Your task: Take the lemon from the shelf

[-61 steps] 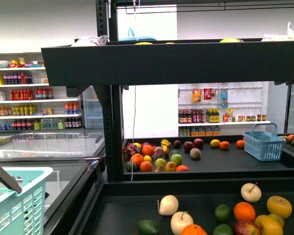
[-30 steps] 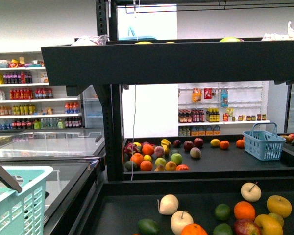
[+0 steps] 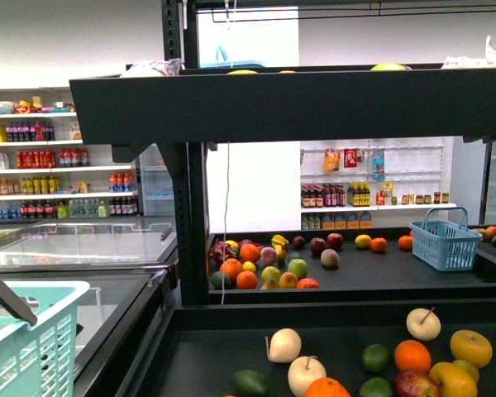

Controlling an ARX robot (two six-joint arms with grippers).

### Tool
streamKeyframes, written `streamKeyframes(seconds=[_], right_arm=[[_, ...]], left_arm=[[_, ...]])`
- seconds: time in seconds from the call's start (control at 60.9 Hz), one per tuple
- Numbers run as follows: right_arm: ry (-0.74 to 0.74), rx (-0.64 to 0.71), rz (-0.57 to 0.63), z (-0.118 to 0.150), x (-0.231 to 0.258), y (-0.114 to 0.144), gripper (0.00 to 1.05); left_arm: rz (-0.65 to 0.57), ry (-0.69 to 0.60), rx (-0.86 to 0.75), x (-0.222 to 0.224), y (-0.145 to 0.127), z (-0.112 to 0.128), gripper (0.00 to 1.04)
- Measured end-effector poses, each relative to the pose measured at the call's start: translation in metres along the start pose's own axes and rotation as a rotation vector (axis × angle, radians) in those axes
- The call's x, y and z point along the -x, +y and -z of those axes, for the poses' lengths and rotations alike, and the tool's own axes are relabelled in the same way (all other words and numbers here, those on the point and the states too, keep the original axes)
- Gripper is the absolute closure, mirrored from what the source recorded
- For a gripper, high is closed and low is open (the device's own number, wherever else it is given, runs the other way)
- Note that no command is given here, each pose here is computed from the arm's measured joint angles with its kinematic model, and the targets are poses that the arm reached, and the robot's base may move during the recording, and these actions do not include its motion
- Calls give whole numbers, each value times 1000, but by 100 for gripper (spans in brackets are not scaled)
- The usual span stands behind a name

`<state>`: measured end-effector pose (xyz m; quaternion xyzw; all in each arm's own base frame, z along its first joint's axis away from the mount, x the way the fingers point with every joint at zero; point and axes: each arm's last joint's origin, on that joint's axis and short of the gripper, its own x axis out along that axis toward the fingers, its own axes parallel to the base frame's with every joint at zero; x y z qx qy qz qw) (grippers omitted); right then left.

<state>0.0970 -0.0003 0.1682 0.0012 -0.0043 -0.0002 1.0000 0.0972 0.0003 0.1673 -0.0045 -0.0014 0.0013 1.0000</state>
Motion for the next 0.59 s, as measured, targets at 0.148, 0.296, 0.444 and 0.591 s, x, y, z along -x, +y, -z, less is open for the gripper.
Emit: streamKeyframes(seconds=[0.148, 0.296, 0.444, 0.591], right_arm=[[0, 0, 0, 0, 0, 0, 7], [0, 0, 0, 0, 0, 0, 7], [0, 0, 0, 0, 0, 0, 7], [0, 0, 0, 0, 0, 0, 7]], left_arm=[[0, 0, 0, 0, 0, 0, 8], [0, 0, 0, 0, 0, 0, 8], [0, 0, 0, 0, 0, 0, 8], [0, 0, 0, 0, 0, 0, 8]])
